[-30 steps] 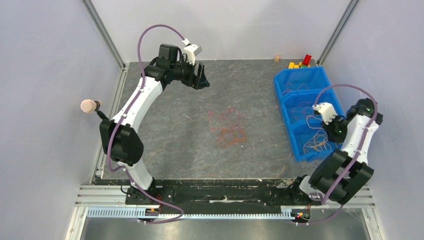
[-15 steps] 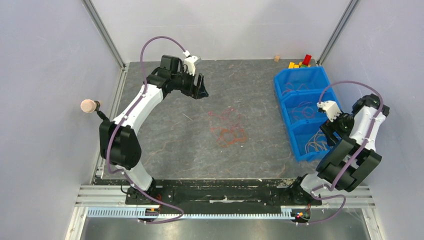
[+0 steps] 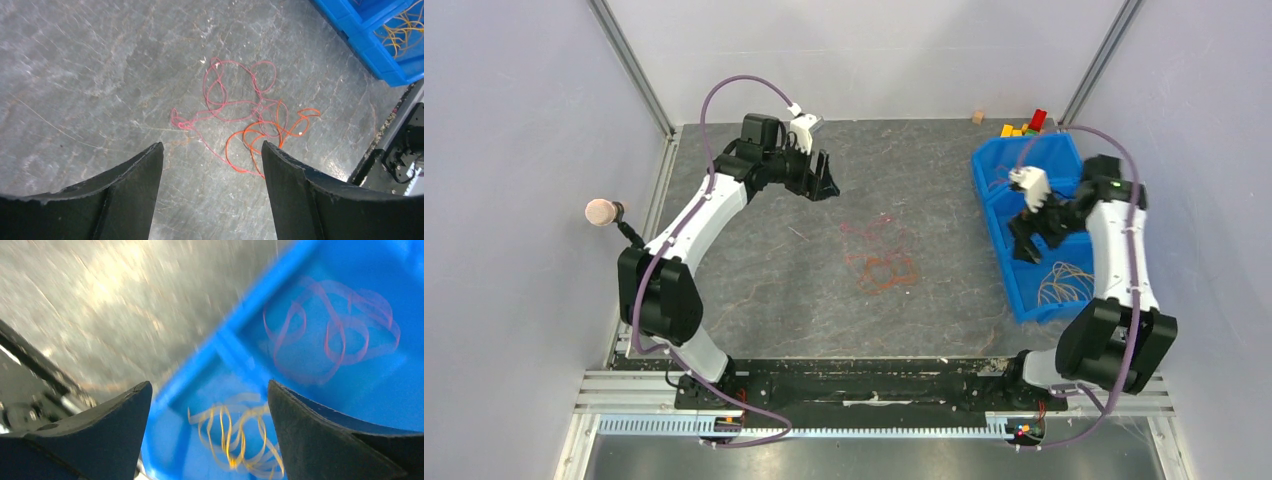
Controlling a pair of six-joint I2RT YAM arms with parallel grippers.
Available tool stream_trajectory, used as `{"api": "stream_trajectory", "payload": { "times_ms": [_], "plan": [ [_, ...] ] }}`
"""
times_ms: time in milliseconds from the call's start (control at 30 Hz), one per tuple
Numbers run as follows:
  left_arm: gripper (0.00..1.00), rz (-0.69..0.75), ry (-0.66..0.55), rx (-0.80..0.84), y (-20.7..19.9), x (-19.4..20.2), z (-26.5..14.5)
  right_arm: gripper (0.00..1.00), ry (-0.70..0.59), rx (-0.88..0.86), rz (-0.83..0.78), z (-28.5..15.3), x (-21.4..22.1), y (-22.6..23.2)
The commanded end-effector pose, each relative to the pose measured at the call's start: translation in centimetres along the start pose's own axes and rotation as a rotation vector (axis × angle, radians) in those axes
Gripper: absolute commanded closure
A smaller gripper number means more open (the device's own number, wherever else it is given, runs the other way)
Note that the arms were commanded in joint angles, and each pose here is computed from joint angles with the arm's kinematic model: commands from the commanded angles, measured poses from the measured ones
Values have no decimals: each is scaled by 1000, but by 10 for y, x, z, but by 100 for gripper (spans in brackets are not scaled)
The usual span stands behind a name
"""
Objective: Untangle the cables
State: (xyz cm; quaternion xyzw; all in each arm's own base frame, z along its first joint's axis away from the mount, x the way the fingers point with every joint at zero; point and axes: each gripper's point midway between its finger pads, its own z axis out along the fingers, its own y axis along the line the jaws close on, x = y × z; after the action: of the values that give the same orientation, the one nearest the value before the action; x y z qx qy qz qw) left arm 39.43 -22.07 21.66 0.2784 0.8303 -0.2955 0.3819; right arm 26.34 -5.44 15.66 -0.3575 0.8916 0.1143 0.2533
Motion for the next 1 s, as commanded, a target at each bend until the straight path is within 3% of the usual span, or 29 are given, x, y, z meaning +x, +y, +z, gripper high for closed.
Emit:
{"api": "stream_trajectory", "payload": {
  "times_ms": [0,200,333,500,700,833,900,967],
  "plan": [
    [23,-44,-17,41,-11,5,-9,13,-235,-39,15,25,-103,42],
    [27,-230,75,112,-18,51,-5,23,-220,-104,-63,120,-160,108],
    [26,-299,130,131,-23,83,0,27,-135,-111,-65,163,-154,125],
    [19,-398,159,92,-11,107,33,29,-49,-145,-62,196,-132,134],
    [20,-506,184,54,8,115,93,63,25,-162,-30,219,-105,139],
    [22,-558,214,81,-1,120,127,79,21,-162,-38,216,-103,140],
    [34,-578,198,100,-6,116,141,92,23,-157,-47,214,-101,140],
    [62,-596,187,136,-7,107,144,100,49,-137,-68,210,-94,134]
  ]
}}
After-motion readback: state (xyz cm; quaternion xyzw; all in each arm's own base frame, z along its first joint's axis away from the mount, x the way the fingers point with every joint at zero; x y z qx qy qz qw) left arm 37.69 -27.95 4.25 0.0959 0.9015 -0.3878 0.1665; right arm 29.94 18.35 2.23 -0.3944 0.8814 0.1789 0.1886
